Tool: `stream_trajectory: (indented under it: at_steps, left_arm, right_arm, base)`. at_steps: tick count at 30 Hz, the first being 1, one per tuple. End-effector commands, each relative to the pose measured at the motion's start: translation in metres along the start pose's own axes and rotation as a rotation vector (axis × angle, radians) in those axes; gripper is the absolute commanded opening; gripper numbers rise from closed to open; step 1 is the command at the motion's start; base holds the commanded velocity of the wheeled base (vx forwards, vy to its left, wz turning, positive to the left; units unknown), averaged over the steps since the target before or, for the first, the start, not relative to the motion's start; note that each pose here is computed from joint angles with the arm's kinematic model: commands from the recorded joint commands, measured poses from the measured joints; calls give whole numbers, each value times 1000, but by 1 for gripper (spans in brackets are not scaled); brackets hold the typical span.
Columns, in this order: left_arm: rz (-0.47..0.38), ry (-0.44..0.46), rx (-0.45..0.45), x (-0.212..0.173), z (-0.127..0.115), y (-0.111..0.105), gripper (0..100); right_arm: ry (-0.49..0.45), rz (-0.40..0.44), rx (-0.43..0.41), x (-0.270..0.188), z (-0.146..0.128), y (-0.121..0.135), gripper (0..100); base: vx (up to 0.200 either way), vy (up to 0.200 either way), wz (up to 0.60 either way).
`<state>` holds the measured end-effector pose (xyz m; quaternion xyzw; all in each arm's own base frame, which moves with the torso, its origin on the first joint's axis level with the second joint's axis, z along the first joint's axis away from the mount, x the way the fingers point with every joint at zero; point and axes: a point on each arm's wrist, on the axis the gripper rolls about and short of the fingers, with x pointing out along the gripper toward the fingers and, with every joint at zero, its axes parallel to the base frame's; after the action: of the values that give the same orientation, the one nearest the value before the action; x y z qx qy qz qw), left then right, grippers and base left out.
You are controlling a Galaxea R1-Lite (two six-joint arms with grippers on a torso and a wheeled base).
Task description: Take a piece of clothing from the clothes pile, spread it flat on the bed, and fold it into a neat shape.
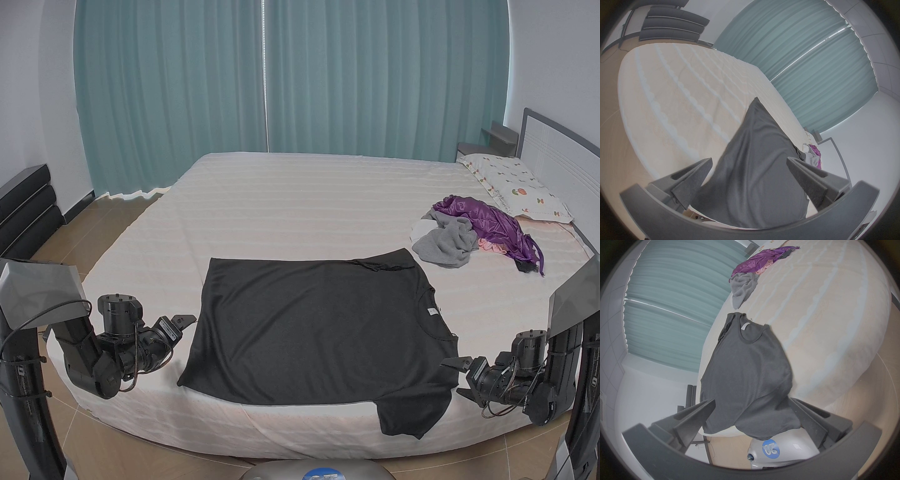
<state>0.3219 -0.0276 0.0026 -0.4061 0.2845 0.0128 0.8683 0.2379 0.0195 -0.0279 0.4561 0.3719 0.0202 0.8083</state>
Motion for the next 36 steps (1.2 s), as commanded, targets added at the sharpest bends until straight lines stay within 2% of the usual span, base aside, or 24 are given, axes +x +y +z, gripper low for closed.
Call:
stream_trajectory:
  at_steps: [1, 6, 8, 14, 26, 36]
  left_arm:
    - [0, 0, 0, -10, -1, -2, 100]
    - [39, 25, 4, -17, -9, 5, 100]
    - [91, 77, 1, -29, -22, 16, 100]
    - [169, 172, 56, -47, -45, 31, 100]
    - [198, 182, 99, -46, -57, 28, 100]
    - [282, 183, 247, -33, -87, 24, 100]
  right_arm:
    - [-7, 10, -5, 0, 1, 1, 100]
    - [-7, 10, -5, 0, 1, 1, 100]
    - [-7, 10, -5, 0, 1, 1, 100]
    - [-8, 10, -4, 0, 1, 1, 100]
    - [-7, 10, -5, 0, 1, 1, 100]
    - [-8, 10, -4, 0, 1, 1, 100]
  base:
    - [0, 0, 0]
    - [0, 0, 0]
    - [0, 0, 0]
    - [0, 0, 0]
    - [0, 0, 0]
    - [0, 0, 0]
